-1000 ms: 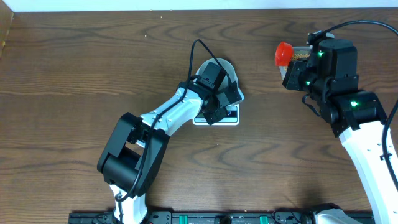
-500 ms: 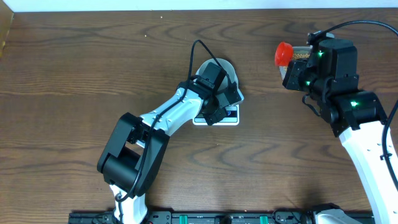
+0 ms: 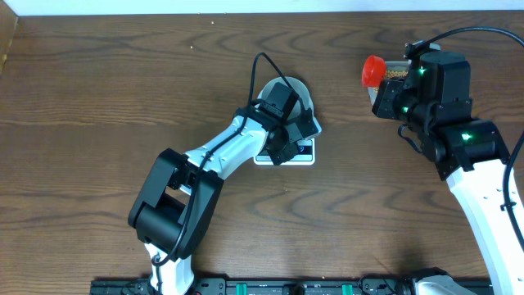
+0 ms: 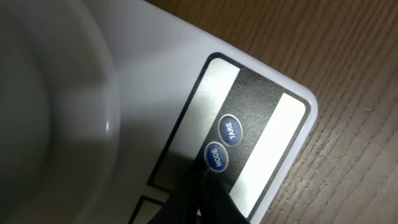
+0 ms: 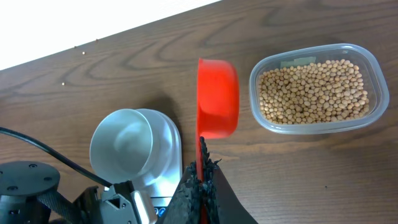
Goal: Scoop item into bowl and weigh 50g on scale
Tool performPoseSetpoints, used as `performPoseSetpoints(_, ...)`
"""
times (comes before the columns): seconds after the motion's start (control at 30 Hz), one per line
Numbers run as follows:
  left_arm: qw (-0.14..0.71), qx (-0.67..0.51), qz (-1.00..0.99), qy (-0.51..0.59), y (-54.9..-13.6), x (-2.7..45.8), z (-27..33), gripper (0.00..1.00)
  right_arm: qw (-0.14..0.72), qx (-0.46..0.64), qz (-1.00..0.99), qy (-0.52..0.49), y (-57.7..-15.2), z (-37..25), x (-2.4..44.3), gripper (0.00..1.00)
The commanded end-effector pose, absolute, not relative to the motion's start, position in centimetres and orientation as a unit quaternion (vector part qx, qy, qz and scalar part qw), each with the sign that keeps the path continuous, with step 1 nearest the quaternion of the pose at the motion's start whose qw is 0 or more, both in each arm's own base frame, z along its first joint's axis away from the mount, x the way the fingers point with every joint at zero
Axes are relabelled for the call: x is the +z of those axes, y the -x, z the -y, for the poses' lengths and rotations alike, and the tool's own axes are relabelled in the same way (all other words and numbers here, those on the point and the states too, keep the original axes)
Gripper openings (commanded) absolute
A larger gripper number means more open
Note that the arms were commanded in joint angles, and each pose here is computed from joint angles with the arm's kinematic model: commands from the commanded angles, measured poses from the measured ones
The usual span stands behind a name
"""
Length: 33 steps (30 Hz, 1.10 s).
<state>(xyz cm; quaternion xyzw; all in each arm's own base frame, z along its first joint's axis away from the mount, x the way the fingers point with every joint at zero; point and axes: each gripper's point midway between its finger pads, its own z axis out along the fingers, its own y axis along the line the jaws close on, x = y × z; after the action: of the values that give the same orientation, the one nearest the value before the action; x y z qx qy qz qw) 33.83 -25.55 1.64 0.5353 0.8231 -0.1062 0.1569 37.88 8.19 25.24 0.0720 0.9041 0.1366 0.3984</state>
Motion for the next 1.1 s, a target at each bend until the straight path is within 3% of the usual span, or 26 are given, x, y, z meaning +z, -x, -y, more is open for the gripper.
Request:
performPoseSetpoints(0.0, 0.113, -0.08, -0.831, -0.539, -32.86, -1.4, 24.16, 0.07, 0.411, 0.127, -0.9, -0.071, -38.2, -7.73, 26.24, 0.01)
performPoseSetpoints(1.07, 0.11, -0.08, -0.832, -0.537, -32.93, -2.07, 24.18, 0.07, 0.409, 0.126, -0.901, -0.071, -38.1, -7.71, 26.14, 0.01)
